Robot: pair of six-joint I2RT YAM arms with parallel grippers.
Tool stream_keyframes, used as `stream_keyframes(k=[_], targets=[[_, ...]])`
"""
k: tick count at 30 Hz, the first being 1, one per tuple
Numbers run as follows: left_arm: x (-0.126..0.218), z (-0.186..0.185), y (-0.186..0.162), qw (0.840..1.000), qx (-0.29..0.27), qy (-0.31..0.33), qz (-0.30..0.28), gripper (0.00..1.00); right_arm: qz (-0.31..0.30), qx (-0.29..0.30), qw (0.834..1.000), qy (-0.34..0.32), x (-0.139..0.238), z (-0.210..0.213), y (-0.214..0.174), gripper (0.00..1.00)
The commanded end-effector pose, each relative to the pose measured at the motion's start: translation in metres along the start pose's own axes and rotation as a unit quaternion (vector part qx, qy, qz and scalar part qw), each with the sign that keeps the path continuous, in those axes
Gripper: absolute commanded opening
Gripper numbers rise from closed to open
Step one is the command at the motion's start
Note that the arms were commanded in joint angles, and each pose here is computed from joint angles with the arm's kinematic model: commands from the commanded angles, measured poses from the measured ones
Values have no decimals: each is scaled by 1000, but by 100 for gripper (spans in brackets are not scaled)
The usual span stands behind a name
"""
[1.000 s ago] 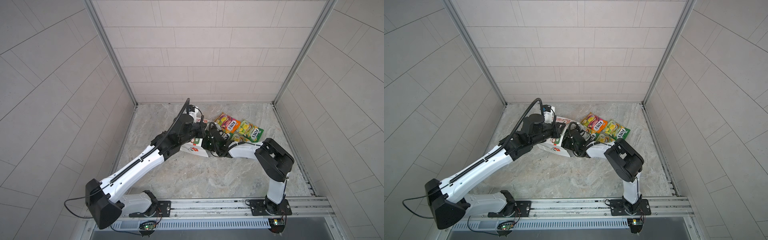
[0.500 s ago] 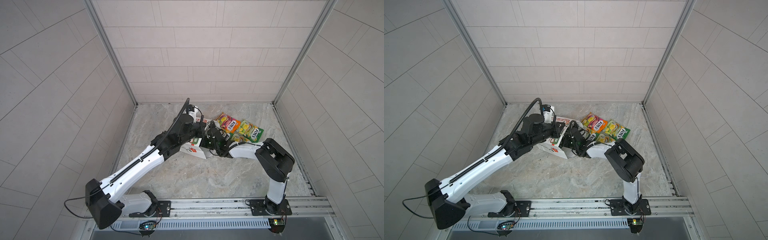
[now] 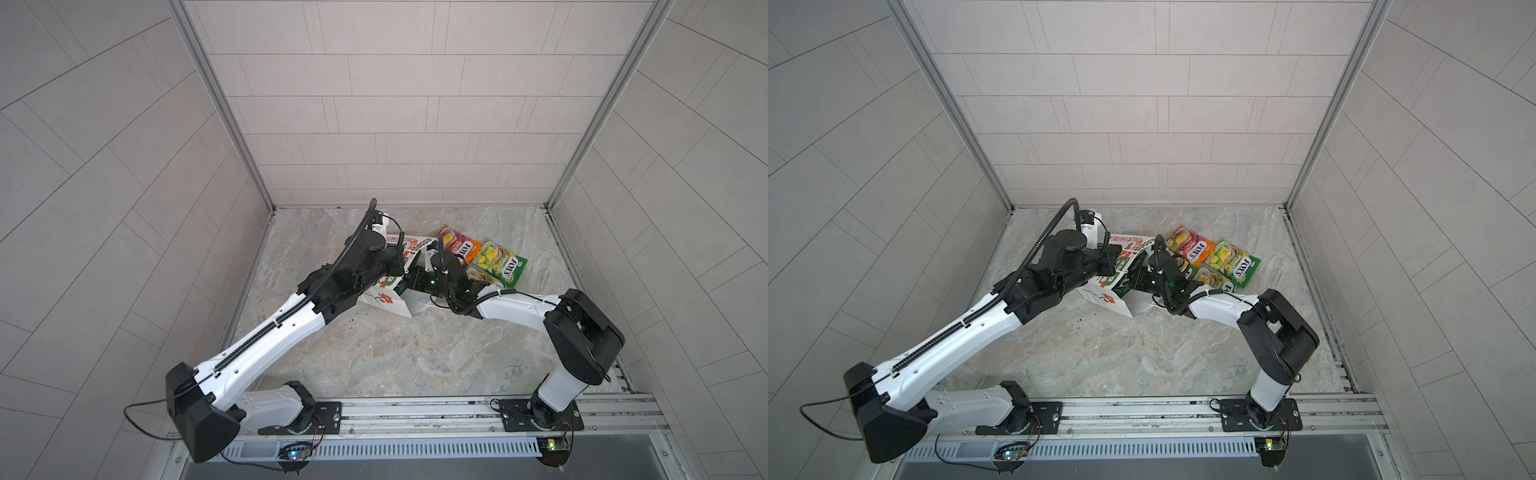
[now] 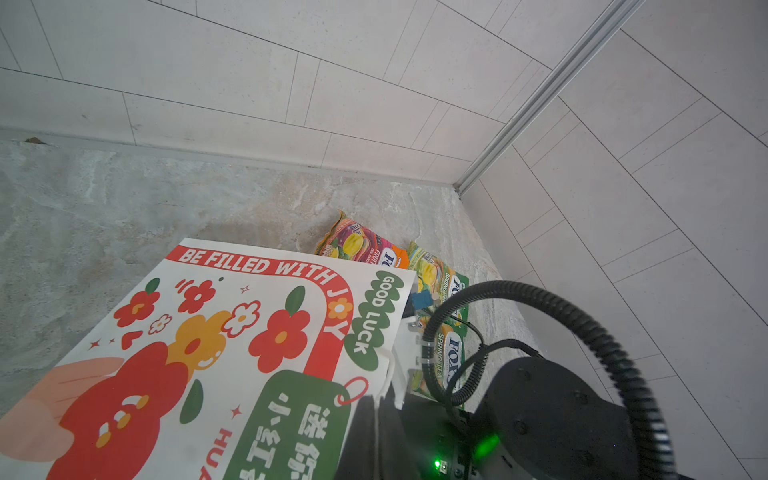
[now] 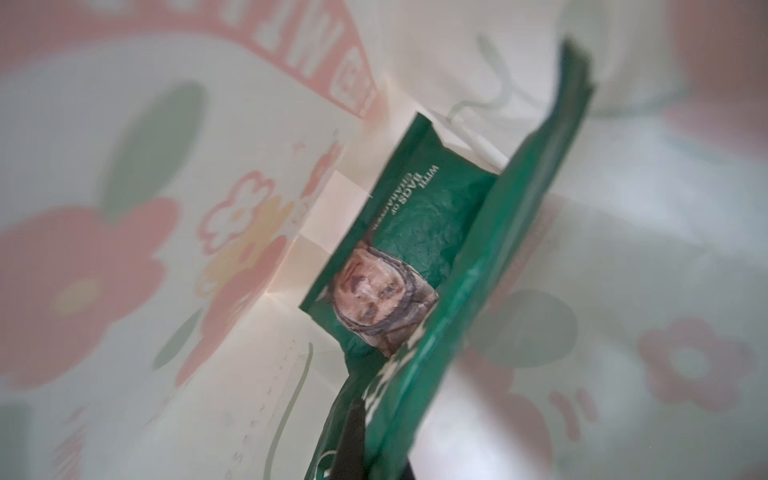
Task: Take the snacks out of the paper bag
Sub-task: 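Close the right gripper on the green REAL crisps packet, then pull the crisps packet up with the right gripper while the left lifts the bag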
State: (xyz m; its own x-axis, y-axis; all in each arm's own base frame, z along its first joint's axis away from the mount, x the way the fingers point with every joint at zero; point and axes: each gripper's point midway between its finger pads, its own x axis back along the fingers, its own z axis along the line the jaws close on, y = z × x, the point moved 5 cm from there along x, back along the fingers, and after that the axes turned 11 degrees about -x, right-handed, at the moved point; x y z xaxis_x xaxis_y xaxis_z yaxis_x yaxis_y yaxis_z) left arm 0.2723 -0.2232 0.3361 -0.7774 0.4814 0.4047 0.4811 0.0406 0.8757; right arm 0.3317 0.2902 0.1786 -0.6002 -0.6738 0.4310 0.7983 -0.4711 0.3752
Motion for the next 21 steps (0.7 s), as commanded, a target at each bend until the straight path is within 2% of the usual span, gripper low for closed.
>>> stream_keyframes(k=[1, 17, 21], targets=[[10, 4, 9, 1000, -11, 21, -16, 0, -11, 18, 999, 33, 17, 23, 9, 0], [11, 14, 6, 998, -7, 58, -16, 0, -32, 57, 996, 59, 62, 58, 22, 0], [11, 18, 5, 997, -6, 71, -17, 0, -55, 66, 993, 79, 72, 66, 27, 0]])
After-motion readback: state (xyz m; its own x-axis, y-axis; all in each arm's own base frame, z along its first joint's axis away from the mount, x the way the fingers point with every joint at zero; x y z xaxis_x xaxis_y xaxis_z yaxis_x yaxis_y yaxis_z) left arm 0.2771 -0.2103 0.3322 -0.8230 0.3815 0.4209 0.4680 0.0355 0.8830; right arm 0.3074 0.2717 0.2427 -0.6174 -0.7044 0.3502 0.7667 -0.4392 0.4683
